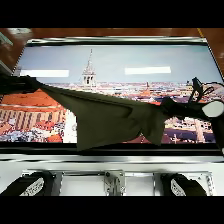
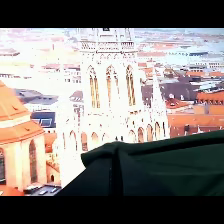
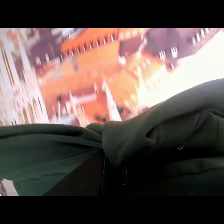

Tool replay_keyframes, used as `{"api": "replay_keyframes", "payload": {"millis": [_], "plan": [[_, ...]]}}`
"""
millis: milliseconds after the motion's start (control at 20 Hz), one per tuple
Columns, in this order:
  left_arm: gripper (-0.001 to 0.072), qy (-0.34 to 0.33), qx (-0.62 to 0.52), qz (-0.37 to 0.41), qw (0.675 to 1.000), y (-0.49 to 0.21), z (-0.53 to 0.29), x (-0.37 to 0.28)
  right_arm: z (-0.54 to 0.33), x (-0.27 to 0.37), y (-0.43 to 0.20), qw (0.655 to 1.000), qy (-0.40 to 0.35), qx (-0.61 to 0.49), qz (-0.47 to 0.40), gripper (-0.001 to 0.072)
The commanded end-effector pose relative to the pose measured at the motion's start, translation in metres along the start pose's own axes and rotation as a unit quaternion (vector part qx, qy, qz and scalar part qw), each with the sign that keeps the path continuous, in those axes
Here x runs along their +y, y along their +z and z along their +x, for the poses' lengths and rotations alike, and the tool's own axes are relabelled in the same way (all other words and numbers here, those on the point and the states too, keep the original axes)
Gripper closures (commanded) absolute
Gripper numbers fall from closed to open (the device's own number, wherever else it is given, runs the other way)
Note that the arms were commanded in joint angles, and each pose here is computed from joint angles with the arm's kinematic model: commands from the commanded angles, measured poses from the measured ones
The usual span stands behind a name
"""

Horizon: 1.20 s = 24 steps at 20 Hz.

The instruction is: Fold the shirts.

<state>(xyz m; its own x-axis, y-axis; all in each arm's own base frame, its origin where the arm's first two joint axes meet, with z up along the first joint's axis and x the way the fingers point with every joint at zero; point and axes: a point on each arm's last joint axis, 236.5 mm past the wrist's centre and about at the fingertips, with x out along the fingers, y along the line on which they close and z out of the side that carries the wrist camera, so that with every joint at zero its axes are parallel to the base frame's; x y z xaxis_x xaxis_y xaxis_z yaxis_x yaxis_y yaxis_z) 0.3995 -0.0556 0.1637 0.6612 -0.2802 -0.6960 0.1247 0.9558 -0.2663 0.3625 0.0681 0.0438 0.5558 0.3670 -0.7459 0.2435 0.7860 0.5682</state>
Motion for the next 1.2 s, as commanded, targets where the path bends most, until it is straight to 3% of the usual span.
{"api": "replay_keyframes", "payload": {"millis": [0,150,350,400,450,500,600,750,850,950,1150], "plan": [[0.0674,-0.023,-0.016,-0.072,0.997,0.009,0.074,0.014,0.055,-0.030,0.077,0.980,0.021,-0.151,0.126,0.0649],[0.0674,-0.037,-0.007,-0.129,0.991,0.003,0.123,0.023,0.096,-0.064,0.070,0.974,-0.008,-0.137,0.178,0.0648],[0.0672,-0.068,0.084,-0.183,0.977,-0.049,0.182,0.011,0.128,-0.076,0.038,0.985,-0.032,-0.079,0.152,0.0615],[0.0633,-0.080,0.106,-0.197,0.971,-0.060,0.189,0.004,0.125,-0.074,0.043,0.985,-0.031,-0.088,0.147,0.0423],[0.0396,-0.085,0.125,-0.202,0.968,-0.069,0.190,0.003,0.118,-0.071,0.045,0.985,-0.024,-0.088,0.148,0.0200],[0.0198,-0.085,0.144,-0.201,0.965,-0.076,0.184,0.008,0.106,-0.064,0.050,0.987,-0.015,-0.085,0.133,0.0163],[0.0179,-0.084,0.216,-0.202,0.952,-0.096,0.155,0.030,0.067,-0.060,0.066,0.994,-0.017,-0.092,0.058,0.0162],[0.0178,-0.069,0.316,-0.210,0.923,-0.133,0.088,0.073,-0.008,-0.108,0.074,0.990,-0.109,-0.087,-0.030,0.0162],[0.0157,-0.071,0.342,-0.214,0.912,-0.155,0.055,0.083,-0.051,-0.159,0.053,0.981,-0.188,-0.043,-0.030,0.0162],[0.0014,-0.065,0.347,-0.243,0.903,-0.187,0.047,0.082,-0.072,-0.195,0.015,0.974,-0.223,0.032,-0.010,0.0162],[0.0015,-0.134,0.377,-0.308,0.863,-0.267,0.070,0.028,-0.063,-0.198,-0.020,0.981,-0.177,0.079,0.014,0.0162]]}}
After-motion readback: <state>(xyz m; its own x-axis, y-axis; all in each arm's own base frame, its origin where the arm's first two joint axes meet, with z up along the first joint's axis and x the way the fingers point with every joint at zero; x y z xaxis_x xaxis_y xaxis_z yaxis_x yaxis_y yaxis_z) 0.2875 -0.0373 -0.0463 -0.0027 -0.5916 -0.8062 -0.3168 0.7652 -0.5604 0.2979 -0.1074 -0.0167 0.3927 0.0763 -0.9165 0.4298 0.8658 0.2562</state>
